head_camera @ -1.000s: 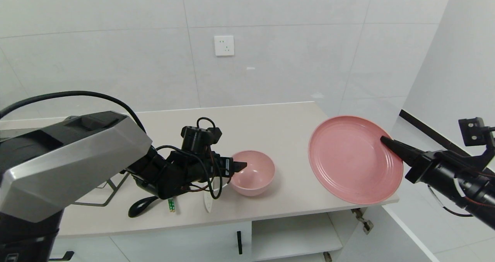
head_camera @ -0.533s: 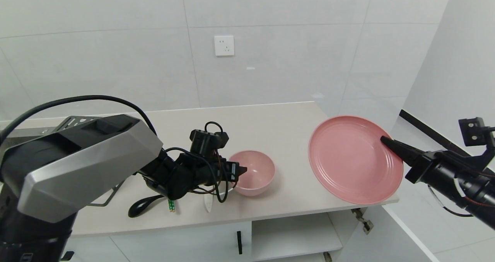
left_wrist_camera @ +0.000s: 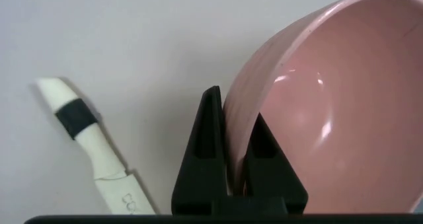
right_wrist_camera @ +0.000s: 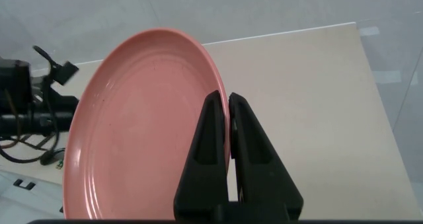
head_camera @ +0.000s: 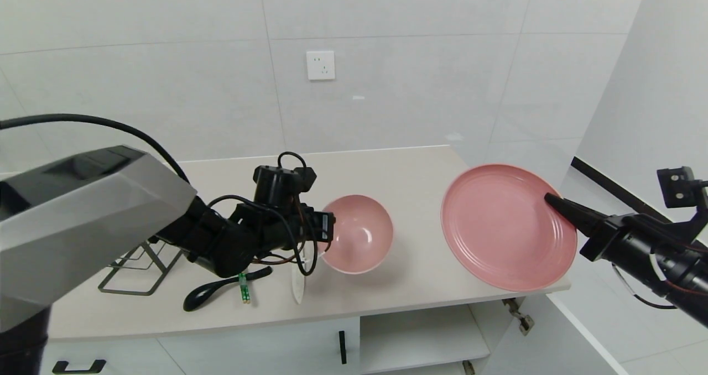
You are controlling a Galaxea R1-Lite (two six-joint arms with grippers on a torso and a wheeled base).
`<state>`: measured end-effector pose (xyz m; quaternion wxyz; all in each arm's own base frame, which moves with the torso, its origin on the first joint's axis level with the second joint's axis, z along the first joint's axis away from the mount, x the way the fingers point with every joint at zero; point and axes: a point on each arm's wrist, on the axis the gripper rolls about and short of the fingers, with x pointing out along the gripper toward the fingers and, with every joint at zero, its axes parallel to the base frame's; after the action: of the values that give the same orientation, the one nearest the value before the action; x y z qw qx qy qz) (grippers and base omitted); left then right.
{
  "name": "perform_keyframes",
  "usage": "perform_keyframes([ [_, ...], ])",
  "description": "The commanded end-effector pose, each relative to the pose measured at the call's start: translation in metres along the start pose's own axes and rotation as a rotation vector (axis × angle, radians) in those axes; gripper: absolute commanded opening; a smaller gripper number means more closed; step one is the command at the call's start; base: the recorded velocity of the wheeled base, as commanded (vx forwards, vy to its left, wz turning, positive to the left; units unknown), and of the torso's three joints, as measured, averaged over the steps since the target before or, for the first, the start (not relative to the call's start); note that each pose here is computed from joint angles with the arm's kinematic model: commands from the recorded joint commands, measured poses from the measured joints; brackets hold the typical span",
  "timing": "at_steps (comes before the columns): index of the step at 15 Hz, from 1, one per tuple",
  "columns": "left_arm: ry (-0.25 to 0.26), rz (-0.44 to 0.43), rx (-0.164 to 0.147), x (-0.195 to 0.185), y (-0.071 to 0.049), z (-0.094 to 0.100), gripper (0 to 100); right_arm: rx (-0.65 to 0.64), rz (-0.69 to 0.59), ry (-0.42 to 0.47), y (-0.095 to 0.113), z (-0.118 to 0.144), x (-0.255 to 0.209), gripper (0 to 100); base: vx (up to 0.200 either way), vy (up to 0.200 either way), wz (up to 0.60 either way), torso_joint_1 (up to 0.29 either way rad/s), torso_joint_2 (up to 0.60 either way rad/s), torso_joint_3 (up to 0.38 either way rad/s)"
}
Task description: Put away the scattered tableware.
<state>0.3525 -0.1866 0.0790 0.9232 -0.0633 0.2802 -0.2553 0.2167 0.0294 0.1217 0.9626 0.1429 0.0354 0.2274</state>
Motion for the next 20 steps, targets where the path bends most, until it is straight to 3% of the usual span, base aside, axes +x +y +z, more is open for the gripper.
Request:
perform_keyframes([
  [1,-0.09,-0.015,0.011,-0.069,-0.013,0.028,0,-0.005,0.003,-0.014,0.001,0.003,-0.001,0,0.0,0.0,0.0,0.0,0.0,0.0],
  [3,-0.034,0.0,0.003,-0.121,-0.016,0.014,0,-0.014,0.011,-0.04,0.003,0.009,-0.003,0,0.0,0.0,0.0,0.0,0.0,0.0],
  [4,-0.032,0.021,-0.01,-0.139,-0.01,0.008,0,-0.019,0.015,-0.047,0.004,0.01,-0.002,0,0.0,0.0,0.0,0.0,0.0,0.0],
  [7,-0.076,0.022,-0.019,-0.17,-0.004,0.003,0,-0.026,0.029,-0.084,0.005,0.018,0.005,0,0.0,0.0,0.0,0.0,0.0,0.0],
  [8,-0.089,-0.023,-0.013,-0.177,-0.006,0.001,0,-0.04,0.028,-0.103,0.004,0.022,0.007,0,0.0,0.0,0.0,0.0,0.0,0.0],
  [9,-0.14,-0.121,0.003,-0.185,-0.009,0.0,0,-0.033,0.031,-0.111,0.004,0.024,0.009,0,0.0,0.0,0.0,0.0,0.0,0.0],
  [10,-0.186,-0.153,0.013,-0.188,-0.009,-0.003,0,-0.036,0.033,-0.106,0.004,0.023,0.009,0,0.0,0.0,0.0,0.0,0.0,0.0],
  [11,-0.252,-0.172,0.028,-0.19,-0.008,-0.008,0,-0.036,0.038,-0.097,0.005,0.021,0.008,0,0.0,0.0,0.0,0.0,0.0,0.0],
  [13,-0.324,-0.185,0.044,-0.2,-0.005,-0.027,0,-0.041,0.056,-0.09,0.009,0.02,0.009,0,0.0,0.0,0.0,0.0,0.0,0.0],
  [15,-0.364,-0.197,0.016,-0.208,-0.005,-0.032,0,-0.043,0.057,-0.092,0.01,0.02,0.009,0,0.0,0.0,0.0,0.0,0.0,0.0],
  [16,-0.417,-0.187,-0.036,-0.222,-0.005,-0.034,0,-0.048,0.058,-0.097,0.01,0.021,0.009,0,0.0,0.0,0.0,0.0,0.0,0.0],
  [17,-0.435,-0.152,-0.052,-0.228,-0.002,-0.036,0,-0.06,0.06,-0.101,0.012,0.022,0.008,0,0.0,0.0,0.0,0.0,0.0,0.0],
  [18,-0.457,-0.089,-0.089,-0.232,0.003,-0.038,0,-0.089,0.06,-0.117,0.013,0.025,0.006,0,0.0,0.0,0.0,0.0,0.0,0.0],
  [19,-0.416,-0.094,-0.087,-0.228,0.0,-0.045,0,-0.117,0.054,-0.12,0.014,0.025,0.005,0,0.0,0.0,0.0,0.0,0.0,0.0],
  [20,-0.414,-0.08,-0.074,-0.225,0.001,-0.045,0,-0.136,0.039,-0.122,0.015,0.024,0.004,0,0.0,0.0,0.0,0.0,0.0,0.0],
])
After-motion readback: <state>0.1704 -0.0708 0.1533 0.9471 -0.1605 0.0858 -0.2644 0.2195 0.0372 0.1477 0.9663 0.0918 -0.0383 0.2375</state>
